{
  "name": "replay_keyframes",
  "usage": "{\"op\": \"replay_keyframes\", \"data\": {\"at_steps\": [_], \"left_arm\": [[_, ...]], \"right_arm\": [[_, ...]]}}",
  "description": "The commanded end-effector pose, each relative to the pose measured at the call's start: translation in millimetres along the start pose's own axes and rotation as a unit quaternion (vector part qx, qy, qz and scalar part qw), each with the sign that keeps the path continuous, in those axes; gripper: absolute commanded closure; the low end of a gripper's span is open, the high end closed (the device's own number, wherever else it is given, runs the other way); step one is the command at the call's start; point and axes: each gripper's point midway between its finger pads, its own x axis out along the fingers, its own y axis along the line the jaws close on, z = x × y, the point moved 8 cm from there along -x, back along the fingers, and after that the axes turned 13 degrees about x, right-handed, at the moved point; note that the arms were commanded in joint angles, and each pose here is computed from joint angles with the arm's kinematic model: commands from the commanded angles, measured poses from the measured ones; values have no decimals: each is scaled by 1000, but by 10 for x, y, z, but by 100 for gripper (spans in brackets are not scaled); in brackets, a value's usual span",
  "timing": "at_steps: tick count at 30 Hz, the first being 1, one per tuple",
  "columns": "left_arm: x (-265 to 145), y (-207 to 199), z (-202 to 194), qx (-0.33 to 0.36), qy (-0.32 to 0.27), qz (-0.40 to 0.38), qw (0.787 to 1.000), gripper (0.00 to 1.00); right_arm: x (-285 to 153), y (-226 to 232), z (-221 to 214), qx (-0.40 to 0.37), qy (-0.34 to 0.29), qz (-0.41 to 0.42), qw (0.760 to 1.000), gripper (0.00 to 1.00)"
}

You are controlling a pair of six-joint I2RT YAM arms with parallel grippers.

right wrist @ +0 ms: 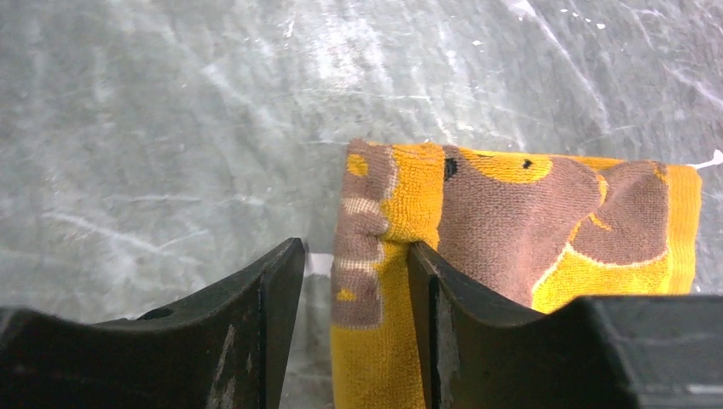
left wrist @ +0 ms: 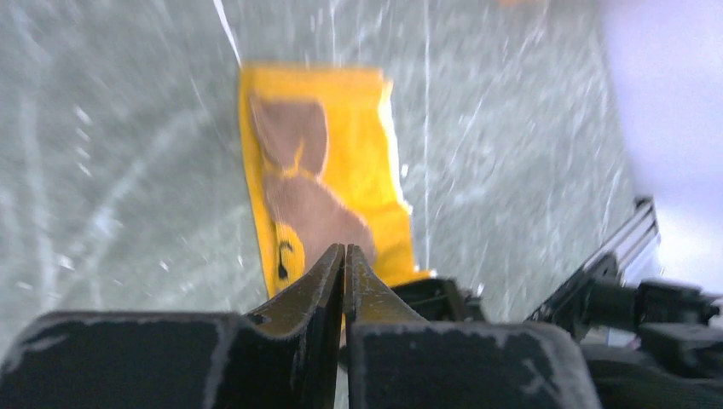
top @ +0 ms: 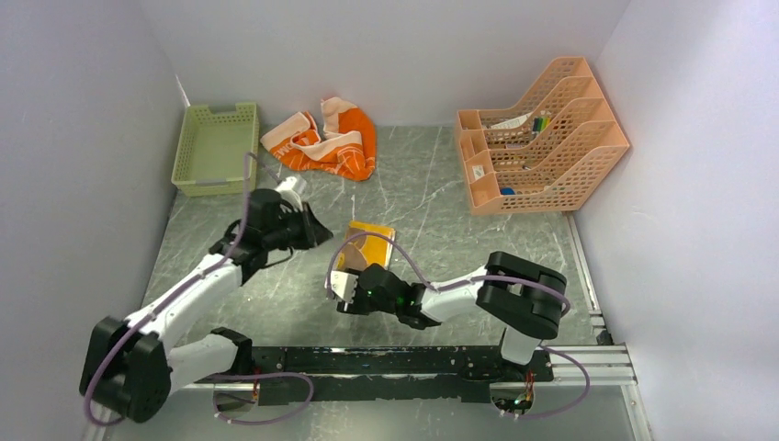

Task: Roll the towels
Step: Roll the towel at the center of the board.

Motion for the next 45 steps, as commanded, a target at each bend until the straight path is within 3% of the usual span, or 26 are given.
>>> {"op": "replay_keyframes", "data": {"at_steps": [1, 5, 15, 19, 23, 27, 32, 37, 41, 45], "left_arm": [[-298, 72, 276, 0, -25, 34, 999, 85], [-427, 24, 277, -9, -31, 28, 999, 85], [-746, -139, 83, -14, -39, -6, 999, 85], [-767, -182, -46, -32, -36, -34, 998, 85], [-717, -236, -187, -57, -36, -89, 994, 85], [-693, -243, -289, -62, -41, -111, 991, 85], [-604, -263, -371, -55, -42, -151, 986, 86], [-375, -329, -536, -60, -32, -193, 979, 86], [-151, -305, -683, -62, 2, -172, 983, 90], [17, -147, -838, -80, 32, -116, 990, 93]], "right_arm": [[20, -10, -427, 43, 112, -20, 993, 51], [58, -16, -490, 102, 144, -11, 984, 56], [-17, 89, -286, 251, 176, 82, 948, 100], [-77, 182, -103, 310, 175, 132, 925, 100], [-120, 151, 51, 398, 161, 207, 879, 100], [-129, -143, 41, 476, 143, 239, 834, 100], [-36, -415, 14, 514, 140, 260, 805, 100], [184, -557, -45, 525, 172, 252, 795, 99], [290, -595, -148, 534, 186, 245, 787, 97], [292, -639, -149, 525, 186, 232, 798, 89]]}}
